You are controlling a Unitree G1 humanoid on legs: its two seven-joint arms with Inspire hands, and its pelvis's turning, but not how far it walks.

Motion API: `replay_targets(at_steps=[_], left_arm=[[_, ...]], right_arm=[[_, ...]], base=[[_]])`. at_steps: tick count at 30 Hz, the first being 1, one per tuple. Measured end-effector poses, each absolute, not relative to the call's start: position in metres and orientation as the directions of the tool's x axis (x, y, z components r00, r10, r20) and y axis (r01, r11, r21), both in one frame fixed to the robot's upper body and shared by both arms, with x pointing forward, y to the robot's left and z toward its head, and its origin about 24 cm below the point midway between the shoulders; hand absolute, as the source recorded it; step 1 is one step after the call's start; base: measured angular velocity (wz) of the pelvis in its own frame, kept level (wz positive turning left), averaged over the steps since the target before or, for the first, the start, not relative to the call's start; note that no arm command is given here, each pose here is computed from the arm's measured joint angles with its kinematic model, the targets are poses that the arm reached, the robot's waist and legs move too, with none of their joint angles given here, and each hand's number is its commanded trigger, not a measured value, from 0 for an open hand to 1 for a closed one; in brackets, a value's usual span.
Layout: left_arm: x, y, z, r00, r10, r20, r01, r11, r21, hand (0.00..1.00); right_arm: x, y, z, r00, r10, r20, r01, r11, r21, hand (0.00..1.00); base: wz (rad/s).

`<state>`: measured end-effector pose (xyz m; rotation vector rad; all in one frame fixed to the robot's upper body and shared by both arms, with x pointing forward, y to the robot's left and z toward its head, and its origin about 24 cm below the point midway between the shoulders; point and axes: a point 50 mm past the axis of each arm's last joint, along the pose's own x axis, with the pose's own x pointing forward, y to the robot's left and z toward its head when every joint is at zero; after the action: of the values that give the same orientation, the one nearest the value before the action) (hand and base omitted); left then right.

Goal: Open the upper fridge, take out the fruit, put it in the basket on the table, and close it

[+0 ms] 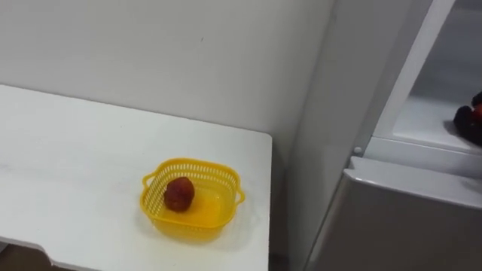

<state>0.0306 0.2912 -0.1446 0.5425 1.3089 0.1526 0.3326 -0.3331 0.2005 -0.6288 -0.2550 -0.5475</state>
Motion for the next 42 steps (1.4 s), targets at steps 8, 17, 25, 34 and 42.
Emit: replay_targets(at_steps=[8,17,25,34,42], left_arm=[[0.034,0.290,-0.144,0.291,0.418,-0.861,0.177,0.861,0.478,0.00],[0.037,0.280,-0.148,0.305,0.406,-0.861,0.152,0.872,0.465,0.00],[0.039,0.274,-0.150,0.325,0.386,-0.864,0.150,0.881,0.450,0.00],[0.037,0.272,-0.152,0.322,0.384,-0.865,0.159,0.879,0.449,0.00],[0.031,0.269,-0.154,0.307,0.357,-0.882,0.185,0.887,0.424,0.00]], right_arm=[[0.321,-0.297,0.234,0.765,-0.271,0.584,0.589,0.661,-0.464,1.00],[0.282,-0.252,0.237,0.649,-0.127,0.750,0.621,0.658,-0.425,1.00],[0.260,-0.229,0.249,0.530,-0.016,0.848,0.673,0.617,-0.409,1.00],[0.248,-0.208,0.256,0.449,0.066,0.891,0.656,0.653,-0.379,1.00],[0.249,-0.185,0.247,0.482,0.201,0.853,0.596,0.639,-0.487,1.00]], base=[[-0.10],[-0.12],[-0.02],[0.00],[0.00]])
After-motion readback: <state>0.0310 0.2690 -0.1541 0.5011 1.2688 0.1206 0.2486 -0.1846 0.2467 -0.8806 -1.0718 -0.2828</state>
